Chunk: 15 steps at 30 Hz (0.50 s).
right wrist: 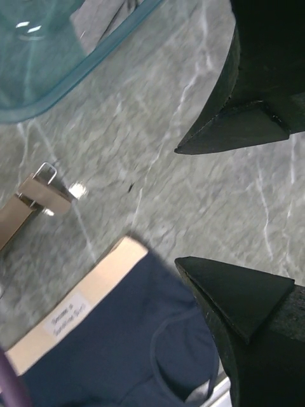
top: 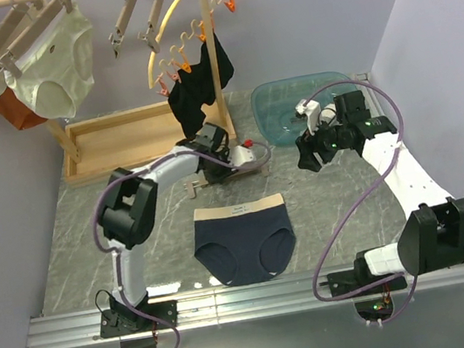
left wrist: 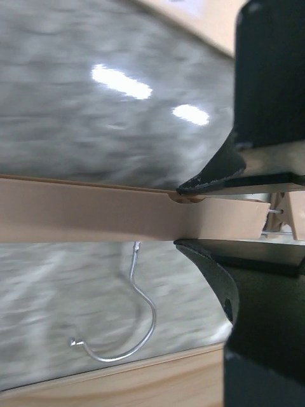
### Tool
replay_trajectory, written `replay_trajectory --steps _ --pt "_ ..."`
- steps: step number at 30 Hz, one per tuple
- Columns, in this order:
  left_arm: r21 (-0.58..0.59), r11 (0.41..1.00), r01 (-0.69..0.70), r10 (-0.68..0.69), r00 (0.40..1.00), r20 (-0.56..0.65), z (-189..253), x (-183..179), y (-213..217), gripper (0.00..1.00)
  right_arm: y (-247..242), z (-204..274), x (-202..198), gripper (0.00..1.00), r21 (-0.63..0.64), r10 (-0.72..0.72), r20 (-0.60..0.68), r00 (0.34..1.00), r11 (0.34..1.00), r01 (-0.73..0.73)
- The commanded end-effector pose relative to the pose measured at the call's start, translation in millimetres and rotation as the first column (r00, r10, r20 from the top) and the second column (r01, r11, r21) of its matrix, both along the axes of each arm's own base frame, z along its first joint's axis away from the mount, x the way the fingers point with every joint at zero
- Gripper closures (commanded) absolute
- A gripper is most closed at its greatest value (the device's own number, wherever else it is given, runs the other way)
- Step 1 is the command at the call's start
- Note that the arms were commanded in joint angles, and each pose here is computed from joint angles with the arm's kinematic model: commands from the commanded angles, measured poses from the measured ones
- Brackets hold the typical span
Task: Clip the underwear to the hanger
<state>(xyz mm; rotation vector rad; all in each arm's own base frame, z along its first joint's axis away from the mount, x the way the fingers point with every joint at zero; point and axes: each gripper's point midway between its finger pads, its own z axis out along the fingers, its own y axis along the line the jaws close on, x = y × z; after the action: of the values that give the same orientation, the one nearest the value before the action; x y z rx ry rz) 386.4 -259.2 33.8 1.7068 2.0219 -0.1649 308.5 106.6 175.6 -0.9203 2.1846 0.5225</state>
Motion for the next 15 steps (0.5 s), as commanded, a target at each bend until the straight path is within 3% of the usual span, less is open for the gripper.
replay_trajectory --steps 1,7,15 --pt "-0.044 0.999 0.021 -0.021 1.0 0.002 9 10 -26 0.72 -10 6 5 0.28 -0.05 0.018 0.051 0.999 0.999 -0.015" --pt "-0.125 0.992 0.004 -0.008 0.999 -0.031 43 -4 -34 0.42 -11 -3 17 0.3 -0.065 0.022 0.056 0.998 0.998 -0.018" --pt "-0.262 0.959 -0.11 0.126 0.991 0.047 137 -17 12 0.24 16 -1 43 0.28 -0.097 0.084 0.088 0.993 0.992 -0.076"
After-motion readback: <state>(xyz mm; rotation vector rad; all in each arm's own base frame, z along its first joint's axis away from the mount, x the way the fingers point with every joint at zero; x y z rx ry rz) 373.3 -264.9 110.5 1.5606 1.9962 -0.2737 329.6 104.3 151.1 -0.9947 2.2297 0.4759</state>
